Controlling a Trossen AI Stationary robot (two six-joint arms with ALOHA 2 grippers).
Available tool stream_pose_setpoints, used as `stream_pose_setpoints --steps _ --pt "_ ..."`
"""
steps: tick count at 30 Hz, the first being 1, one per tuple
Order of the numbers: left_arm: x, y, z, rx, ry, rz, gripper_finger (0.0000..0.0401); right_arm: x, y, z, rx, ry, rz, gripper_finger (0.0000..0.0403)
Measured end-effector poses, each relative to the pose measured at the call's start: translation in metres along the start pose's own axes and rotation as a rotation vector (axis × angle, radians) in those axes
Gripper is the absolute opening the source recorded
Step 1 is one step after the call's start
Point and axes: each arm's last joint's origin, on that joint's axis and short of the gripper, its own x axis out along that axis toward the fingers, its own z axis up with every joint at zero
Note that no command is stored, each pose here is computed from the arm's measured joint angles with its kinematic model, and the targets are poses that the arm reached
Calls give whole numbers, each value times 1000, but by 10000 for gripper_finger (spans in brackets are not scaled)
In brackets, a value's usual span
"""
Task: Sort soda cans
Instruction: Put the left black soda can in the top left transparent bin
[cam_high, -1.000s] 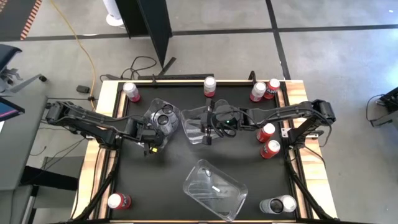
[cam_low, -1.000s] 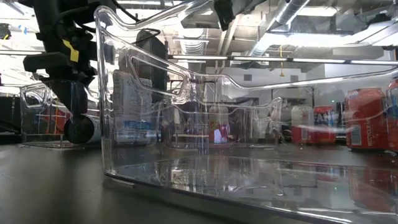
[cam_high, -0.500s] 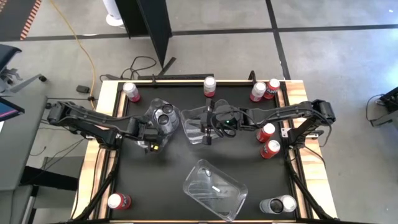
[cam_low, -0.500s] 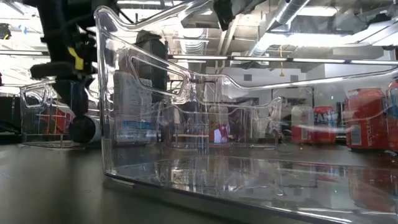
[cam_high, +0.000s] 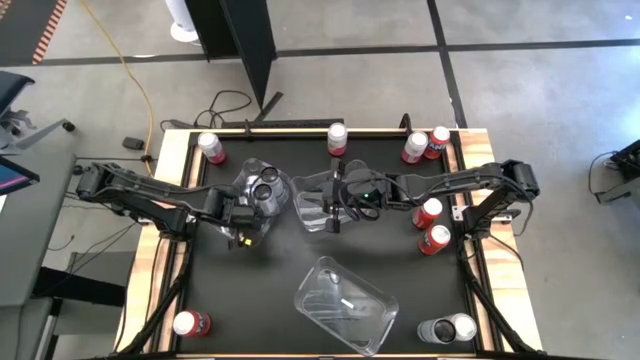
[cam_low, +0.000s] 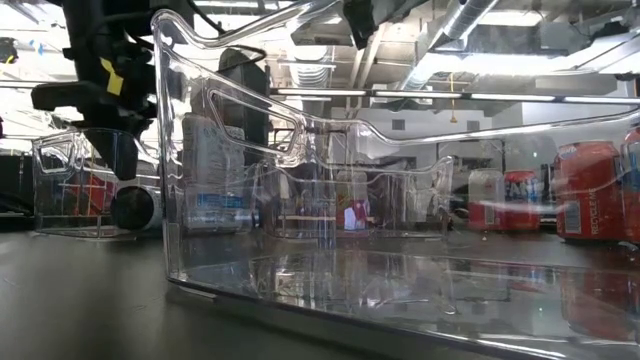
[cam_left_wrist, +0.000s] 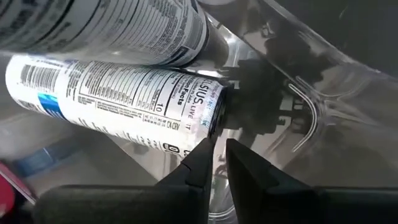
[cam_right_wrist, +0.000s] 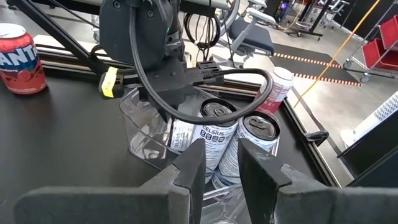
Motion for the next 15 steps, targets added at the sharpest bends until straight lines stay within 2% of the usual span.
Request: stream_pose_setpoints --steps 3,11,15 --pt "0 1 0 39 -4 14 68 0 0 0 0 0 0 113" --pt "0 2 0 74 -6 47 162 0 0 0 -9 0 0 113" --pt "1 5 0 75 -3 55 186 0 0 0 -11 0 0 113"
